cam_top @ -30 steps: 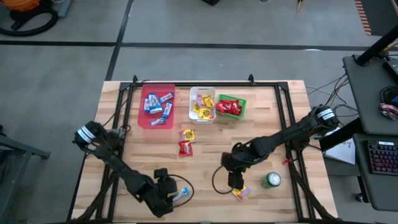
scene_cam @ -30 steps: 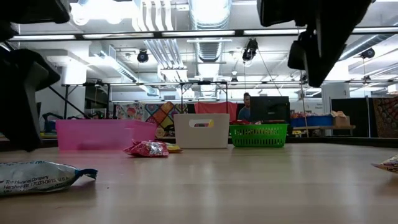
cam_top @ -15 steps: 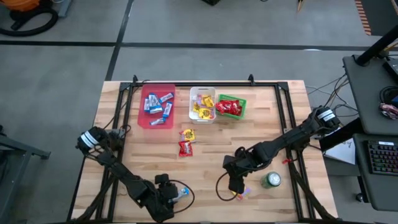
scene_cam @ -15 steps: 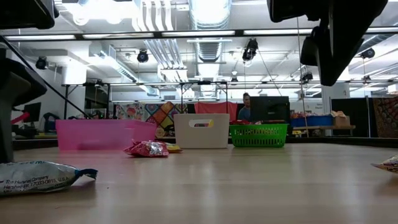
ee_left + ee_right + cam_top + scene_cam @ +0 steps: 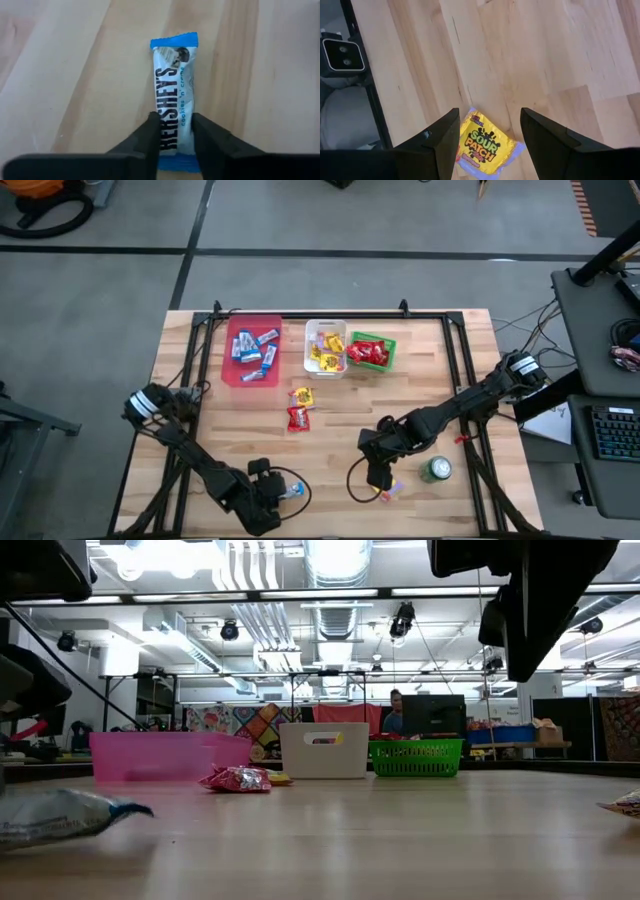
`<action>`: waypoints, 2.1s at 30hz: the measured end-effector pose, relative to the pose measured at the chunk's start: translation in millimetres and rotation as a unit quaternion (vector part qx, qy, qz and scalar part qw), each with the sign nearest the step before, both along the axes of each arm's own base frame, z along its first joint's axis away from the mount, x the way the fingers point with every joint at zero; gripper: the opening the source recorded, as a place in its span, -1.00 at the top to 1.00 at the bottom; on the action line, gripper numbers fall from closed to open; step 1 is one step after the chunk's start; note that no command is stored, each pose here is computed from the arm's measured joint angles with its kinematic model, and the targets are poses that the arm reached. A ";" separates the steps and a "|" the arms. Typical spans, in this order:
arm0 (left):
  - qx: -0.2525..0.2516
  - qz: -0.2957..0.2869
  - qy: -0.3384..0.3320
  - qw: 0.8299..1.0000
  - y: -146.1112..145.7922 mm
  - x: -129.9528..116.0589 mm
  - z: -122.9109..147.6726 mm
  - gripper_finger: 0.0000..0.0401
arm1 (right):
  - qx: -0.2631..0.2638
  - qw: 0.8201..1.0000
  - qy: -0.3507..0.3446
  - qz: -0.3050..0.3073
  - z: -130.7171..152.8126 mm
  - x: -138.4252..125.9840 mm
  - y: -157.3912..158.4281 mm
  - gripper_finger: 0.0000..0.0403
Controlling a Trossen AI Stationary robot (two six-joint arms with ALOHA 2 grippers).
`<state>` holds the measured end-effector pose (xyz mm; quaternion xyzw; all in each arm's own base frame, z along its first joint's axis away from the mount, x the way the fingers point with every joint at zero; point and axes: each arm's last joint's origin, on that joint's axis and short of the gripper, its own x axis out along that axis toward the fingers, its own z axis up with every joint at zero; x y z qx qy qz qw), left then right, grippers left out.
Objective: Sort candy
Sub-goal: Put the white chocolate into the pink bin, then put the red candy into the green bin
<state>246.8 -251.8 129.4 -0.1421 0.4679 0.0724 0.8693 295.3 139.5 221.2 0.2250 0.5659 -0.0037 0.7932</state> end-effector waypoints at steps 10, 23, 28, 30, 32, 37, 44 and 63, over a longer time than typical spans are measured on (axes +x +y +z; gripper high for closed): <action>0.002 -0.009 0.001 1.000 8.9 -8.4 27.9 0.98 | -0.031 0.999 -0.015 0.033 -1.7 -0.4 -0.6 0.01; 0.147 0.107 0.007 0.983 107.2 -34.6 112.6 0.97 | -0.051 0.996 -0.034 0.059 -3.0 1.0 -1.3 0.01; 0.225 0.159 0.049 0.960 173.2 -34.3 133.0 0.97 | -0.092 0.992 -0.068 0.061 -1.5 4.9 -2.8 0.01; 0.243 0.180 0.066 0.951 201.9 -32.7 137.0 0.97 | -0.106 0.990 -0.076 0.059 -1.2 5.7 -3.4 0.01; 0.256 0.201 0.088 0.941 231.5 -33.3 138.3 0.97 | -0.121 0.988 -0.080 0.051 -1.1 6.0 -4.3 0.01; 0.250 0.261 0.122 0.924 303.3 -38.9 125.6 0.97 | -0.155 0.983 -0.092 0.033 -0.6 6.9 -6.4 0.01; 0.171 0.335 0.072 0.924 381.4 -55.2 86.2 0.95 | -0.162 0.980 -0.117 0.026 1.8 11.0 -6.2 0.01; 0.173 0.348 0.090 0.917 404.6 -64.4 82.2 0.24 | -0.155 0.978 -0.135 0.016 4.0 16.1 -9.4 0.01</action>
